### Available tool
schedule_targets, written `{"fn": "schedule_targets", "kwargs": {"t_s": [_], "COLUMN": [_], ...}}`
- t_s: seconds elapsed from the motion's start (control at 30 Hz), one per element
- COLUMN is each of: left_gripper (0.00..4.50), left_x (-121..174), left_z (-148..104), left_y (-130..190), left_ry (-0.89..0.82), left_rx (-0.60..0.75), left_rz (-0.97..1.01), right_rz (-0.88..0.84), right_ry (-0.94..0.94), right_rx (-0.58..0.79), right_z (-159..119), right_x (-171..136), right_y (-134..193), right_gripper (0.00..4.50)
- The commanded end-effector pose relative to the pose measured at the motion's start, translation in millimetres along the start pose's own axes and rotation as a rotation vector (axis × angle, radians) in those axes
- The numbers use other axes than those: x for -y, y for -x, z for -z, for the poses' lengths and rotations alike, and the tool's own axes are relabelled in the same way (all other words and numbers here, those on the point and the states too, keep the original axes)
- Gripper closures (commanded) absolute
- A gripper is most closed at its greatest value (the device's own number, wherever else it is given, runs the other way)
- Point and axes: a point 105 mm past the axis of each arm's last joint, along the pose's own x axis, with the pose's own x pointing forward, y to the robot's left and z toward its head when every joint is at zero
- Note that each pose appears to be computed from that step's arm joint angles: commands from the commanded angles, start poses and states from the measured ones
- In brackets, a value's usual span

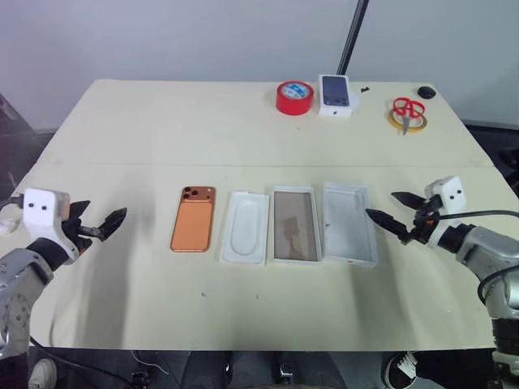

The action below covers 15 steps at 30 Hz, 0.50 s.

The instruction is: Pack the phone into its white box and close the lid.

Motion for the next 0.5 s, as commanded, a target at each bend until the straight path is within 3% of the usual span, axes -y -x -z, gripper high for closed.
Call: {"fn": "schedule_targets", "kwargs": {"t_s": [0.03,0.3,0.5], "left_gripper": [0.05,0.05,0.05], "left_x": [3.0,13.1,58.3], "left_z": [-7.0,-7.9,-20.9], "left_y": [5.8,5.2,-14.3], "left_ry": [-0.011,0.001,0.039], "left_rx": [0.026,0.034,0.085], "left_rz": [-0.001,0.014,0.165], "right_rz": [-0.011,-0.035,-0.085], "right_ry": [0.051,0.073,0.130], "right_rx": [0.043,0.039,0.063], "right_z": [-16.7,-22.6,-38.7], "right_x": [-0.6,-1.9,-12.8], "right_y": [0.5,-5.6,-14.3], "right_gripper": [0.01,0.01,0.01]}}
